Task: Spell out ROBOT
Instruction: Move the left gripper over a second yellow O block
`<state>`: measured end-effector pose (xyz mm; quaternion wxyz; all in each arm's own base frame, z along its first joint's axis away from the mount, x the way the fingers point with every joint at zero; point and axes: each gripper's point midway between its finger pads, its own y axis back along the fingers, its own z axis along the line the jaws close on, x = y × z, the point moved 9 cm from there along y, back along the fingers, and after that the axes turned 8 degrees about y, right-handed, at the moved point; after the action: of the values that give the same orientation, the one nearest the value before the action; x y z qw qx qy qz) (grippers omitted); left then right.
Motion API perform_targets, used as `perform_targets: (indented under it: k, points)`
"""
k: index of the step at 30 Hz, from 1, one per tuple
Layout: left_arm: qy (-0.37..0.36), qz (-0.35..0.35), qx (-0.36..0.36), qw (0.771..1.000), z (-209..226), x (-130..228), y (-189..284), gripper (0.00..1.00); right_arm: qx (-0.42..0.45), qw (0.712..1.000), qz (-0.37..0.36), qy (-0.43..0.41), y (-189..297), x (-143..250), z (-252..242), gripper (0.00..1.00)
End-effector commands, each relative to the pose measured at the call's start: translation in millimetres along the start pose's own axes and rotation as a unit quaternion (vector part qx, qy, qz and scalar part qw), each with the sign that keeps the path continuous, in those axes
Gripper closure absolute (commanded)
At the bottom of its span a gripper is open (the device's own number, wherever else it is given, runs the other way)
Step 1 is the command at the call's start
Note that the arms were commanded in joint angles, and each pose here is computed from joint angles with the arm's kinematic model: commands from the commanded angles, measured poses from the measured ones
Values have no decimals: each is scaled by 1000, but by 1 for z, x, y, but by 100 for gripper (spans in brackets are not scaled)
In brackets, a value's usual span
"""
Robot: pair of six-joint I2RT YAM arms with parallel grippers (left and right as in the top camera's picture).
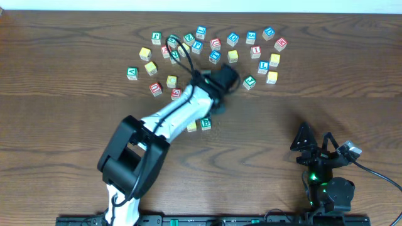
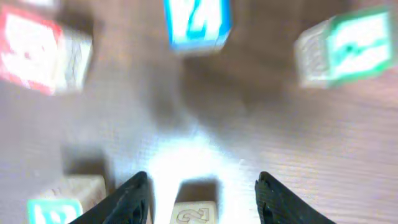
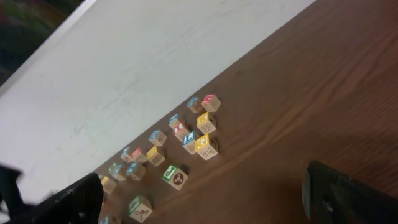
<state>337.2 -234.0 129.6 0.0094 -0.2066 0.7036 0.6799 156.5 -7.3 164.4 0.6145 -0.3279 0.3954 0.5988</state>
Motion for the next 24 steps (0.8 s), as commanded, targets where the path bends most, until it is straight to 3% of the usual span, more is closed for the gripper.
perform_targets:
  k: [1, 9, 14, 21, 24]
  points:
    - [-47, 0, 46, 998, -4, -32, 23, 46, 3, 1000, -2, -2, 0, 0, -1, 1]
    - [-136, -60, 109, 983, -20, -83, 76, 46, 3, 1000, -2, -2, 0, 0, -1, 1]
    - [-133, -98, 135, 977, -34, -120, 90, 46, 3, 1000, -2, -2, 0, 0, -1, 1]
    - [-142, -108, 147, 973, -74, -147, 49, 44, 3, 1000, -2, -2, 0, 0, -1, 1]
    - [-142, -114, 151, 972, -85, -152, 28, 36, 3, 1000, -2, -2, 0, 0, -1, 1]
